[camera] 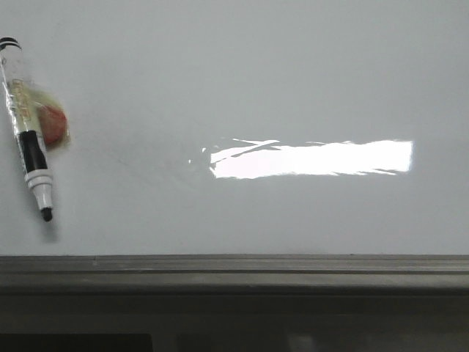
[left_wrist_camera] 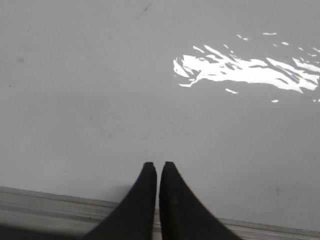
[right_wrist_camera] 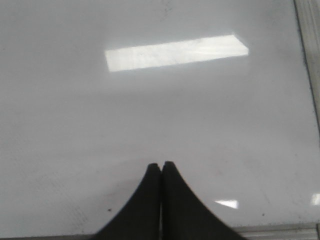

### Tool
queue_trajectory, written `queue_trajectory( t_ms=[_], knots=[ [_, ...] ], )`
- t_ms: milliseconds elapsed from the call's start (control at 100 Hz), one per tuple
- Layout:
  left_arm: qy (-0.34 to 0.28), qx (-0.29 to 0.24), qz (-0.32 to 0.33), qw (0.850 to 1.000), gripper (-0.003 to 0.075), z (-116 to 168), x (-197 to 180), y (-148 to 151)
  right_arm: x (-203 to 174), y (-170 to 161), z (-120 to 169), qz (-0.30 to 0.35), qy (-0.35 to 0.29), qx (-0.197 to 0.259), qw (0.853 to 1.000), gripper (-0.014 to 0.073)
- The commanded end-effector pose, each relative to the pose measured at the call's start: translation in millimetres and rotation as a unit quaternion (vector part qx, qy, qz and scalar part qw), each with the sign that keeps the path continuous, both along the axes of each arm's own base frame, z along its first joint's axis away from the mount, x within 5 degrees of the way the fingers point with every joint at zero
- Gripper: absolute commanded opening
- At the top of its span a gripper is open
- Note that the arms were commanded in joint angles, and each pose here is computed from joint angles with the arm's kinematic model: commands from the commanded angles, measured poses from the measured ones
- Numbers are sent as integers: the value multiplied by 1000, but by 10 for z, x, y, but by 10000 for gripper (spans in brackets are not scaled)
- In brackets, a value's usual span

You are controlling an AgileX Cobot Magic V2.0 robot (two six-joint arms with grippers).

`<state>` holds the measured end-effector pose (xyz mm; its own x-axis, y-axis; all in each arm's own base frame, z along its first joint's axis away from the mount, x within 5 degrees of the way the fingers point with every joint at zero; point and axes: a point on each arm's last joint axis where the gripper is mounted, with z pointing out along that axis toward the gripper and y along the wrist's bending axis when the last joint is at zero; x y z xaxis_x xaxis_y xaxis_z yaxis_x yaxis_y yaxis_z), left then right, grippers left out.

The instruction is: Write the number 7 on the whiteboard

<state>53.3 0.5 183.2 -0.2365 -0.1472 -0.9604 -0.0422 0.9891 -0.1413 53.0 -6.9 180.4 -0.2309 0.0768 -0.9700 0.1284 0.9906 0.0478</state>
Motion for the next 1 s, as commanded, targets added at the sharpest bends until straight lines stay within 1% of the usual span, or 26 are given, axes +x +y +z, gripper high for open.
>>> queue_trajectory(
  t_ms=[0,320,550,830,870,930,990],
  knots=[
    [-26,-10,-2,1000,-20,-22,-1,-6,-1,-4,-22,-1,-10,-9,1000,-64],
    [-36,-3,-2,999,-20,-4,2,-2,-1,-4,-22,-1,-10,-9,1000,-64],
    [-68,-3,-2,998,-20,54,11,-3,0,-4,-15,-1,-14,-9,1000,-64],
    [-97,-3,-3,995,-20,107,15,-4,21,6,151,4,-106,-19,994,-64],
    [-110,-2,-3,994,-20,130,15,-4,22,9,174,5,-120,-5,993,-64],
    [-136,-3,-3,991,-20,179,15,-5,22,14,219,3,-149,37,988,-64],
    [-165,-10,-3,986,-20,232,12,-6,17,12,272,3,-179,44,983,-64]
  ],
)
